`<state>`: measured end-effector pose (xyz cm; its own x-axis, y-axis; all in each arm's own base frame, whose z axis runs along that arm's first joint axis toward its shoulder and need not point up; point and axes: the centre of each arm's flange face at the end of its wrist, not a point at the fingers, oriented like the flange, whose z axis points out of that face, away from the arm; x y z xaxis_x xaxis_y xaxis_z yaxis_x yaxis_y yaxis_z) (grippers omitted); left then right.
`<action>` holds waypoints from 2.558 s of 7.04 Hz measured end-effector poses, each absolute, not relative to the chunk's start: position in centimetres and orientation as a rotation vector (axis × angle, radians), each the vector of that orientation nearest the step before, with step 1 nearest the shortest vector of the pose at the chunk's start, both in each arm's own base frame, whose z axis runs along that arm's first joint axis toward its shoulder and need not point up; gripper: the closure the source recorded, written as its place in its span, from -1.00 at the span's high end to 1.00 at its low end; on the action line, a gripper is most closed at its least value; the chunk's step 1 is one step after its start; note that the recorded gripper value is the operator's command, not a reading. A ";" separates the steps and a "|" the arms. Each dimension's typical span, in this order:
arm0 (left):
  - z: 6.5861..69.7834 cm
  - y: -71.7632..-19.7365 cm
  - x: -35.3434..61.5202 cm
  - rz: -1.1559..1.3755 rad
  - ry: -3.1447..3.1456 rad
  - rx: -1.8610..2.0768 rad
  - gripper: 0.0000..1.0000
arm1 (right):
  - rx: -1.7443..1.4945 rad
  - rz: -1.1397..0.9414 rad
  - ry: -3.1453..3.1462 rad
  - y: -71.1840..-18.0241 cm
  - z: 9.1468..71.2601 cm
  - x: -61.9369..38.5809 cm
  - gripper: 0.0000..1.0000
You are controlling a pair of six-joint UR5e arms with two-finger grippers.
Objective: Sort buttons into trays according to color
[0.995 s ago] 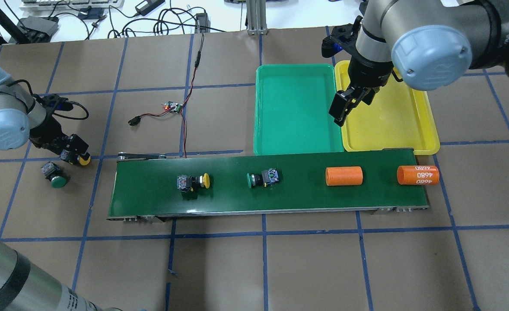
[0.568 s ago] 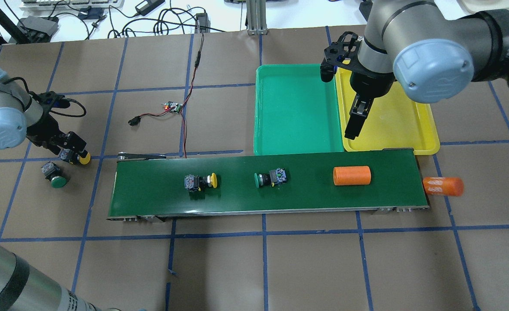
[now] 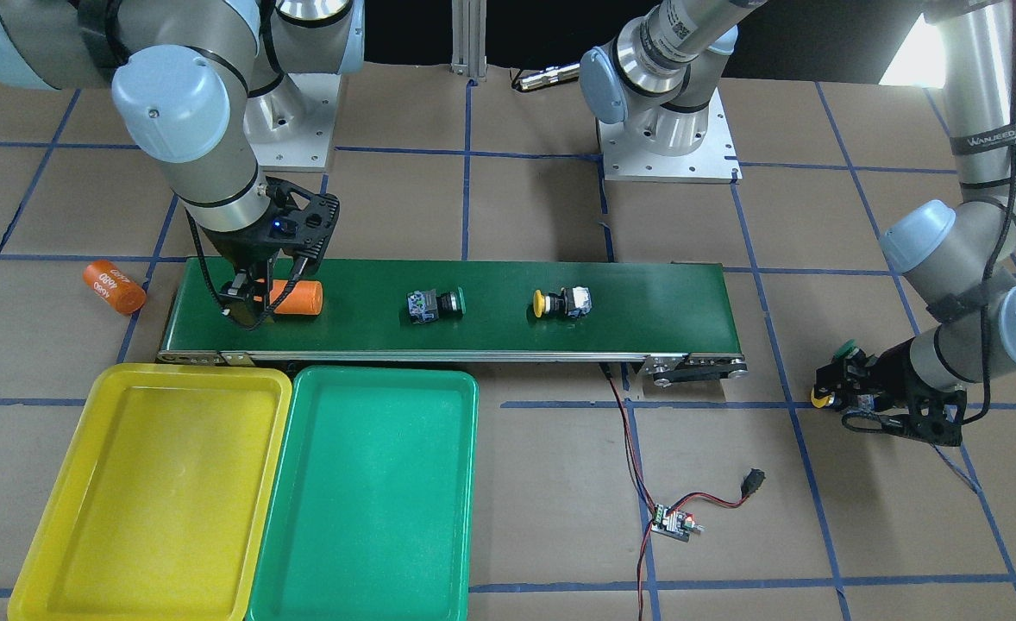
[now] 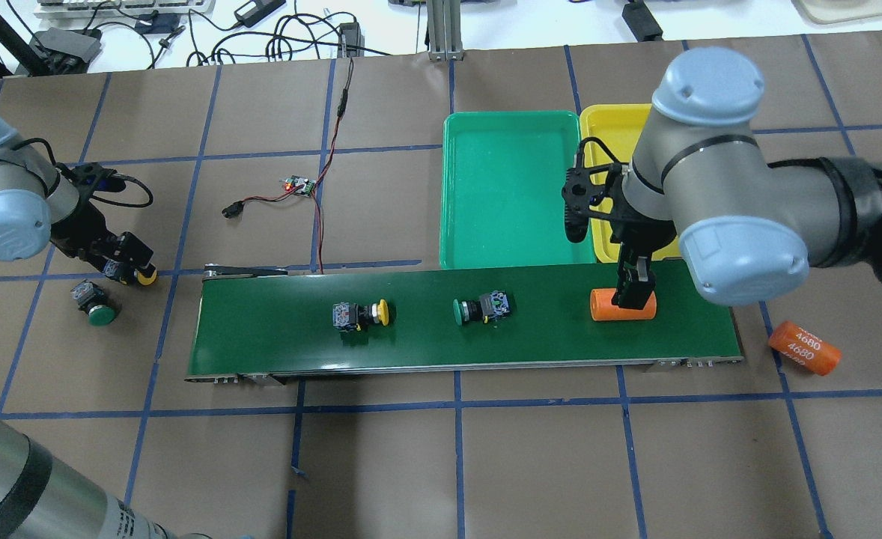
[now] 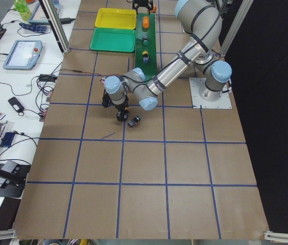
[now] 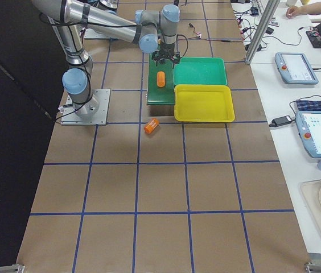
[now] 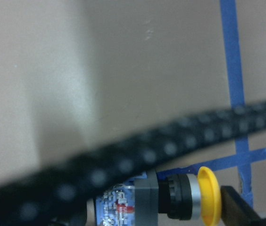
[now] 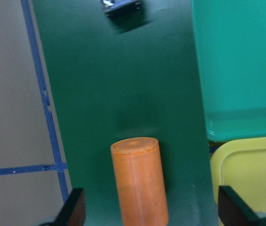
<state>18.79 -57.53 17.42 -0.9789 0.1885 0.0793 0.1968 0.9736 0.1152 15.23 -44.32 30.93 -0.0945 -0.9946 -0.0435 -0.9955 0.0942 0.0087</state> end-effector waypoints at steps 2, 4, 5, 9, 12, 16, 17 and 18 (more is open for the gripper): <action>18.9 -57.5 17.3 -0.181 -3.061 -0.297 -0.90 | -2.272 -0.001 2.179 -41.9 28.7 14.9 1.00; 24.0 -55.9 13.1 -0.200 -3.062 -0.227 -0.90 | -2.304 -0.026 2.146 -41.7 27.9 14.0 1.00; 27.5 -54.8 8.6 -0.195 -3.066 -0.171 -0.90 | -2.307 -0.024 2.139 -41.8 27.7 13.3 1.00; 27.7 -47.8 -9.3 -0.225 -3.107 0.078 0.26 | -2.308 -0.001 2.129 -42.0 27.0 12.8 1.00; 25.6 -46.5 -12.1 -0.218 -3.119 0.099 1.00 | -2.295 0.022 2.118 -42.2 25.9 12.8 1.00; 30.2 -50.6 -5.7 -0.109 -3.119 0.124 1.00 | -2.299 0.008 2.120 -42.4 25.6 12.9 1.00; 31.1 -52.3 -1.6 -0.101 -3.119 0.061 1.00 | -2.297 0.010 2.119 -42.5 25.5 12.9 1.00; 31.1 -53.1 2.8 -0.102 -3.113 -0.019 1.00 | -2.296 0.011 2.119 -42.5 25.4 12.9 1.00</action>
<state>2.82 -53.08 31.09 -0.9996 0.0111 0.0268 0.0128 0.9978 0.0651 12.89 -42.54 25.44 0.0803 -0.9966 -0.0168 -0.9968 -0.0801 -0.0076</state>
